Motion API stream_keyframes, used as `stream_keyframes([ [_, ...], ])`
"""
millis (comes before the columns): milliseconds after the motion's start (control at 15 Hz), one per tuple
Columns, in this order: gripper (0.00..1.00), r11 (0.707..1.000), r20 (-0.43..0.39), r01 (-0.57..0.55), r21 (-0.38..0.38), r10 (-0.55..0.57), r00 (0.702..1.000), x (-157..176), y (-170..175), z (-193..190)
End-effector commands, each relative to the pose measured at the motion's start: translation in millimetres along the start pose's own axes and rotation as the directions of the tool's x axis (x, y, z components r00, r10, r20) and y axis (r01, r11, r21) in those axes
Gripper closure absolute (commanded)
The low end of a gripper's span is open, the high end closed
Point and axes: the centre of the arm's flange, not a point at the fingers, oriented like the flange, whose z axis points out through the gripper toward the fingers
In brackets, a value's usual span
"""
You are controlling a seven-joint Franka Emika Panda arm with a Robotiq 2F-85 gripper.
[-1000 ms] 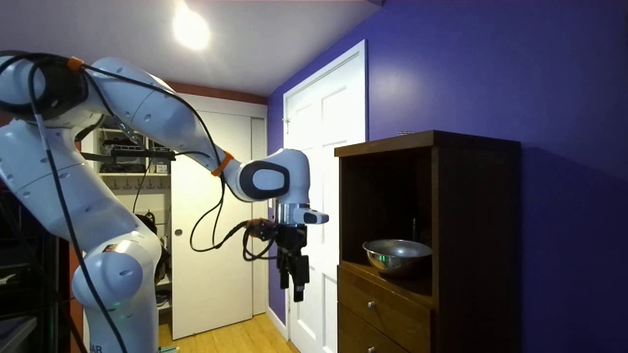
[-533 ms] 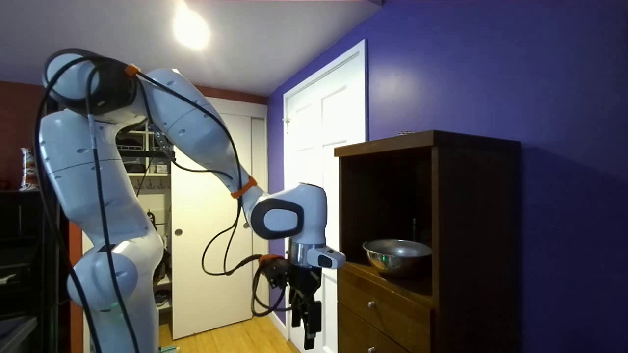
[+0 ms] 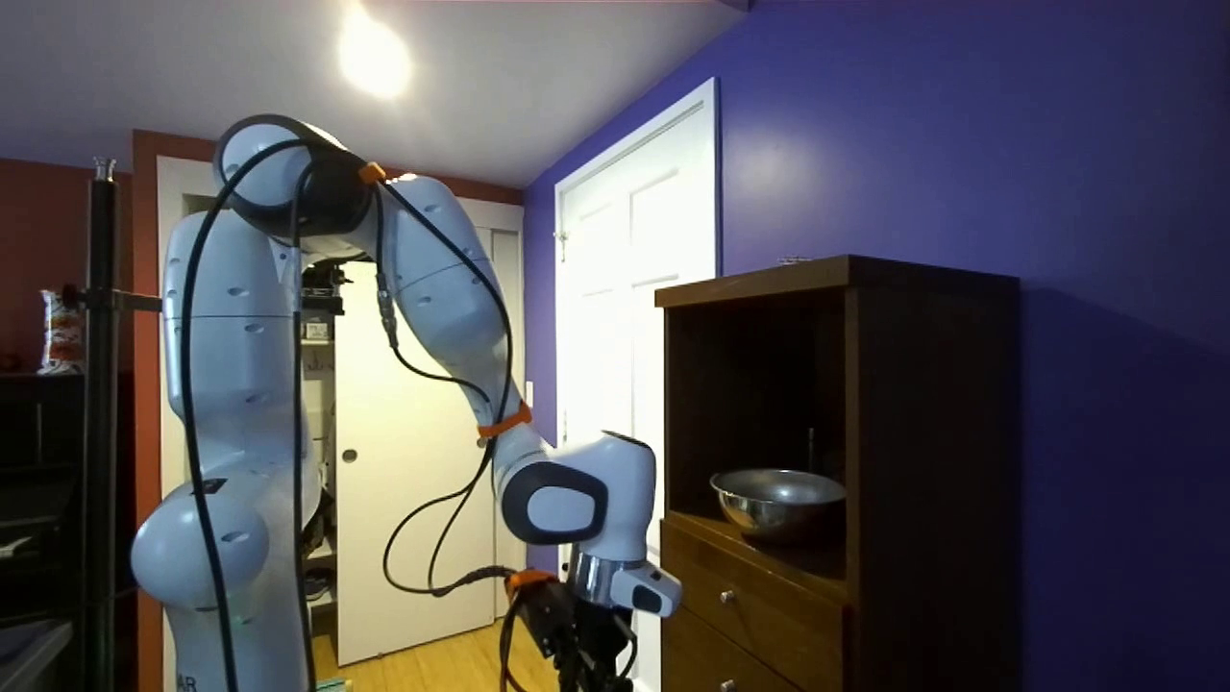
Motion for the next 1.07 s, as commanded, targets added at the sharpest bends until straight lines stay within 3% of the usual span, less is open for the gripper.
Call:
stream_keyframes([
  [0, 0.0, 1.0, 0.002, 0.002, 0.0, -0.002, 1.0, 0.5, 0.2, 1.0],
  [400, 0.0, 1.0, 0.002, -0.005, -0.009, 0.005, 1.0, 4.3, 3.5, 5.0],
  [800, 0.0, 0.999, 0.104, -0.018, 0.05, 0.013, 0.995, 17.3, 8.7, 73.3],
  [1000, 0.0, 0.997, 0.109, -0.027, 0.073, 0.019, 0.994, 18.5, 12.7, 105.0],
])
